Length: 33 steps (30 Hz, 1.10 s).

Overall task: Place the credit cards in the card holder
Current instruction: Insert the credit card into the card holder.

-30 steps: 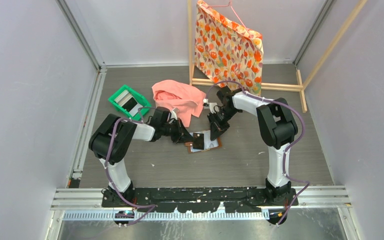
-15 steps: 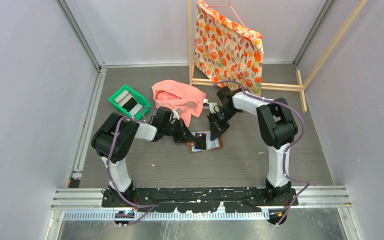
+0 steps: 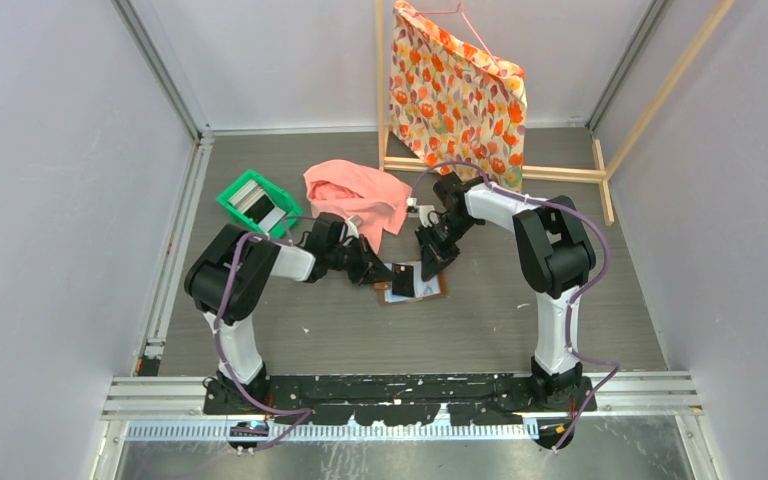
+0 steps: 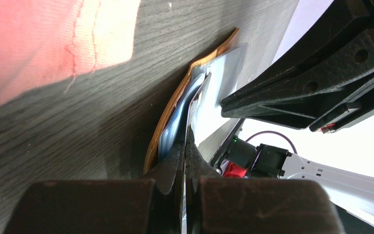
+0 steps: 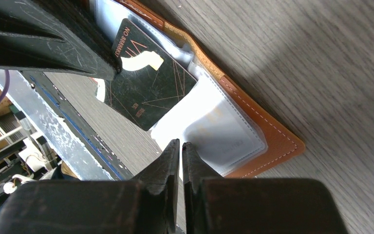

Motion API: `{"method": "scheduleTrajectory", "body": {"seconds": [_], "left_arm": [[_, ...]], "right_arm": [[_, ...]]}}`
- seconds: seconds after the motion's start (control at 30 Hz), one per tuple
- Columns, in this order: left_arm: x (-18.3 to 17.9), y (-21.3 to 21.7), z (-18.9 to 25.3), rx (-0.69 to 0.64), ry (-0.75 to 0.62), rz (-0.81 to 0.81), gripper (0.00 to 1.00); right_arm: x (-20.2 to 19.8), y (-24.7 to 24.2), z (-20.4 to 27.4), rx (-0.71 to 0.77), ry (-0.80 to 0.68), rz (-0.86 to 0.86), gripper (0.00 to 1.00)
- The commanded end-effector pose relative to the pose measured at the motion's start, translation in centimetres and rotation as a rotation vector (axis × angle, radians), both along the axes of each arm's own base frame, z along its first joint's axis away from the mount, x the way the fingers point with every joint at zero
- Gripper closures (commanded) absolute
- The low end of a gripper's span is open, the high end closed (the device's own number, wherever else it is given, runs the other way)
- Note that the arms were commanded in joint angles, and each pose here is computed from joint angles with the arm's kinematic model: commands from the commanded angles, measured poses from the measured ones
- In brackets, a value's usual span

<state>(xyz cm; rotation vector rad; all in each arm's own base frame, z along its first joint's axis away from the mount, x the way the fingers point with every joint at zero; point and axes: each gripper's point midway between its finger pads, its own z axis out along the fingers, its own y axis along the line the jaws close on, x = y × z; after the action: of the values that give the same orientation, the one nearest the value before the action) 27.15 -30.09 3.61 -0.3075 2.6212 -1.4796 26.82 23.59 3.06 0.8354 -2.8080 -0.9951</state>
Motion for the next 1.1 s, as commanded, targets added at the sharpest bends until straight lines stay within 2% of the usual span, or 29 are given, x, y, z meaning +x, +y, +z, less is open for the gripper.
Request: {"method": "scheduleTrajectory", "body": {"seconds": [0.0,0.47,0.9,1.07], "left_arm": [[0.5,-0.5,0.0,-0.011,0.040,0.011,1.00],[0.4,-1.2,0.4,-0.076,0.044,0.017,1.00],[0.2,-1.2,-0.9,0.008,-0.005,0.053,1.00],[-0.1,-1.0,-1.6,0.082,-0.051,0.013,1.00]], "right_arm": [[0.8,0.3,1.0,0.007,-0.029,0.003,0.89],[0.8,0.3,0.9,0.004,-0.031,0.005,0.89],[0.6,0.6,2.0,0.043,-0.038,0.021,0.87],[0.6,0.6,2.1,0.050,-0.038,0.019,0.87]]}}
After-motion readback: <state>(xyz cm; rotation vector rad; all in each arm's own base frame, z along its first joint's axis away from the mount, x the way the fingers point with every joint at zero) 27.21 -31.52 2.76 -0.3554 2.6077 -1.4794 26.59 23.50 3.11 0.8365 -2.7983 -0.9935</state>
